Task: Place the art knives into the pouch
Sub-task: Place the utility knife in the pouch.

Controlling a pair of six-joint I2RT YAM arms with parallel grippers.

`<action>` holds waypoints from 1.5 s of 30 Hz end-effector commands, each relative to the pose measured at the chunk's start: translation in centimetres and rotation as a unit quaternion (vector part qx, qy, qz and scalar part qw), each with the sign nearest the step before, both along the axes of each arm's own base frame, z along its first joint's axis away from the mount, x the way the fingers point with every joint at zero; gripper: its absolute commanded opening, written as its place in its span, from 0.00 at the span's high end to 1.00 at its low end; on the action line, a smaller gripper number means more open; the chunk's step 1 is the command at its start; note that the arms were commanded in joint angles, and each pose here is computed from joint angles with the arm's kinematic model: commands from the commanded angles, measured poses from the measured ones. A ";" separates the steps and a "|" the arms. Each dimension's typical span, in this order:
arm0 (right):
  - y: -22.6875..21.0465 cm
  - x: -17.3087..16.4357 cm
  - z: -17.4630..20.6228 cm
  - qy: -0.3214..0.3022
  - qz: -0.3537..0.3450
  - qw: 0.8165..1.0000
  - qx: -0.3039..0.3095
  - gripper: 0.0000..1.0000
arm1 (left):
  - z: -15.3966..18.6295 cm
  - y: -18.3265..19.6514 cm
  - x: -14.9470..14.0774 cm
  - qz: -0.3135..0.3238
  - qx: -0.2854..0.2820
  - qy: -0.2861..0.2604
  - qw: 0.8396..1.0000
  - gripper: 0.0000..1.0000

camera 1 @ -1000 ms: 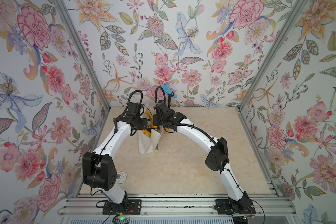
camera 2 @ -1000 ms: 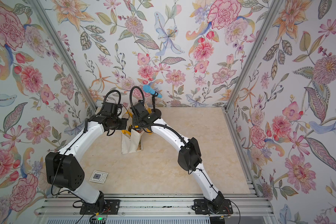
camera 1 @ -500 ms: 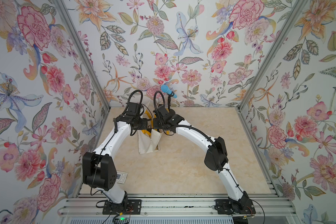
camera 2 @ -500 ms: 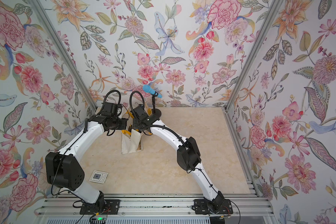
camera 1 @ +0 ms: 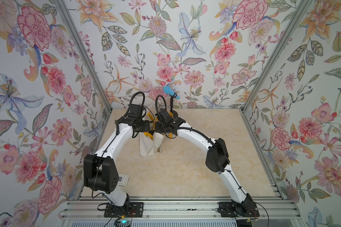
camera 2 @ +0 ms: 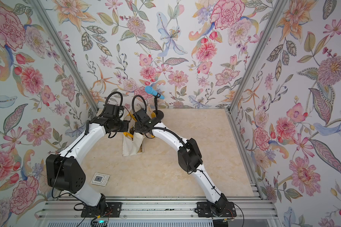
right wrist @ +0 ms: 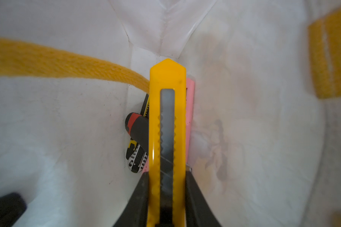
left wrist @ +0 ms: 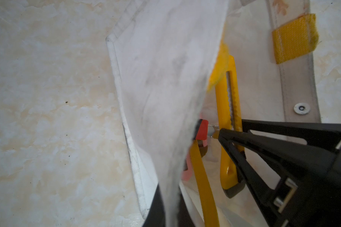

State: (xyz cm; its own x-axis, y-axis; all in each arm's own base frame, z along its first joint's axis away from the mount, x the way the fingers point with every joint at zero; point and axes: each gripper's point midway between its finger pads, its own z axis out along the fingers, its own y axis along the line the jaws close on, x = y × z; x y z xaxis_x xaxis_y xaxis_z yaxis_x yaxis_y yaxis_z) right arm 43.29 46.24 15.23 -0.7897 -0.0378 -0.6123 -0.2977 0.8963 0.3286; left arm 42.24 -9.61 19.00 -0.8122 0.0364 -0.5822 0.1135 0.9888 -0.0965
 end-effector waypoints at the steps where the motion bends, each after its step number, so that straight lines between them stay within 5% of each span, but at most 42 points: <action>1: 0.2 0.3 -2.7 0.021 -0.004 1.000 -0.007 0.77 | 0.2 0.3 -1.0 0.002 0.009 0.003 1.000 1.00; 16: 0.2 0.8 -2.4 0.020 -0.005 1.000 0.000 0.74 | 0.3 0.2 -0.4 0.001 0.012 0.002 1.000 1.00; 23: 0.0 1.0 -2.1 0.017 -0.008 1.000 0.001 0.30 | 0.3 0.1 -0.2 -0.001 0.011 0.002 1.000 1.00; 28: 0.0 1.1 -1.0 0.007 -0.009 1.000 0.005 0.20 | 0.2 0.0 -0.2 -0.004 0.012 0.003 1.000 1.00; 39: -3.1 2.2 12.3 -0.131 -0.040 0.990 0.022 0.09 | -0.1 -0.2 0.2 -0.014 0.015 0.007 1.000 1.00; 45: -5.9 0.5 15.0 -0.129 -0.073 0.988 0.036 0.06 | 0.3 -0.1 0.8 -0.018 0.019 0.001 1.000 1.00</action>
